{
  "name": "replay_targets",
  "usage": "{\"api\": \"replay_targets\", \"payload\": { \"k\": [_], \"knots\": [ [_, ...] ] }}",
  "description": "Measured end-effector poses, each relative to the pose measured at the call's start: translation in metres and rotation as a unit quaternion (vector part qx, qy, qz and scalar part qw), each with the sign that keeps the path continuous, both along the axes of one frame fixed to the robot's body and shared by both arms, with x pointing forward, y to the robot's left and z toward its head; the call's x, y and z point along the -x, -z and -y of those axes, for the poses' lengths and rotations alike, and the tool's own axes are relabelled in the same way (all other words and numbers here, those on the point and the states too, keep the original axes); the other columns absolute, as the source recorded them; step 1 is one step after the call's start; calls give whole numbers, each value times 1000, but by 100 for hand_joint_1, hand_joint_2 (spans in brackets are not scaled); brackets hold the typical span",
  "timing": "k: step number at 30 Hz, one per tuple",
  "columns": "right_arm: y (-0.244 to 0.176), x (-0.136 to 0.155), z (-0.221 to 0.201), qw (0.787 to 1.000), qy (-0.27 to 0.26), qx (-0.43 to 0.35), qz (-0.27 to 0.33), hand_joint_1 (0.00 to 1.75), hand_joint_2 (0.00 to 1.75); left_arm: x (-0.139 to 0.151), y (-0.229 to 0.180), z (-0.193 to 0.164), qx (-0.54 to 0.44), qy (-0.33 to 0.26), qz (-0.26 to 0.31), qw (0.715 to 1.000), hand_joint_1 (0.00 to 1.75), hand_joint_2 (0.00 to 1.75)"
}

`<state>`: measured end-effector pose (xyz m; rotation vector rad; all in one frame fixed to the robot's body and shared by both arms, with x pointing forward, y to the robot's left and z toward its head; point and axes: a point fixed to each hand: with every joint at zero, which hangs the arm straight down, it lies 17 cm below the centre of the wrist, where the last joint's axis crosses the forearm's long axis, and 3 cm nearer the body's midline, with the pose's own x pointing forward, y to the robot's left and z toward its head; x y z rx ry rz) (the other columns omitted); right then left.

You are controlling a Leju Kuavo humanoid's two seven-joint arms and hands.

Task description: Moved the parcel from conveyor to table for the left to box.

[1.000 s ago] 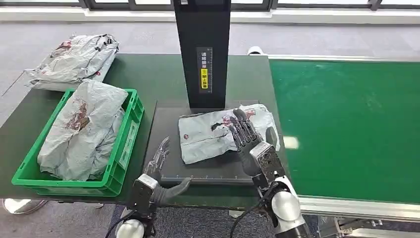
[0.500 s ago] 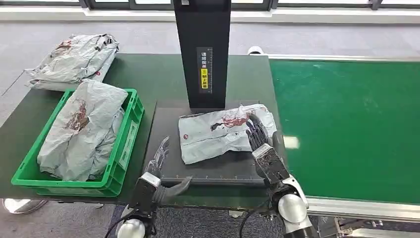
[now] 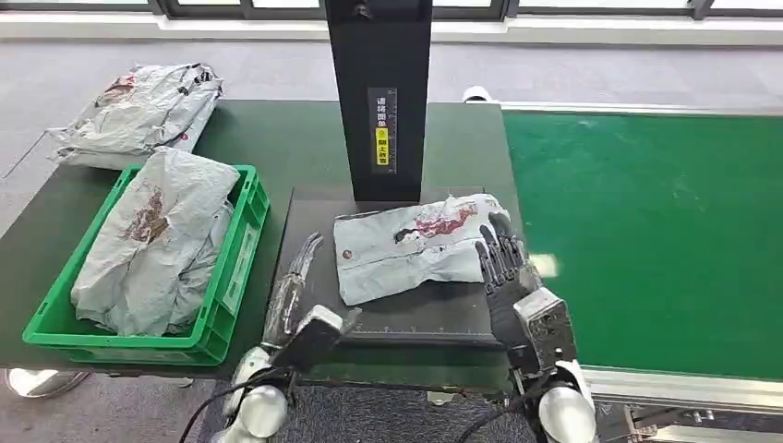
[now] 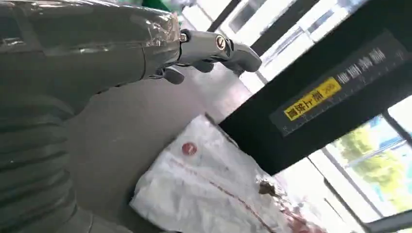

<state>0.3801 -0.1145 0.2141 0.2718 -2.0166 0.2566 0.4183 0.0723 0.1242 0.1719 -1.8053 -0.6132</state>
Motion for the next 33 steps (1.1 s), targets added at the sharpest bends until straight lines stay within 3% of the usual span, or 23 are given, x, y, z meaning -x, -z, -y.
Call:
{"api": "replay_targets", "payload": {
  "k": [7,14,15,19,20,33],
  "knots": [
    [-9,12,2,1000,-1,-20,9,0,175,-38,-8,62,-131,55,31,989,0,175],
    [-16,17,-2,999,-9,-32,12,0,175,-52,7,89,-189,97,14,977,0,175],
    [-16,18,-3,999,-10,-33,12,0,175,-52,14,91,-198,102,9,975,38,175],
    [-14,21,-4,999,-11,-37,8,0,175,-54,29,97,-225,118,-5,967,38,175],
    [-15,21,-5,999,-11,-38,8,0,175,-56,32,97,-231,120,-10,965,175,175],
    [-18,23,-4,999,-8,-44,10,0,175,-57,66,97,-270,147,-63,950,175,175]
  ]
}}
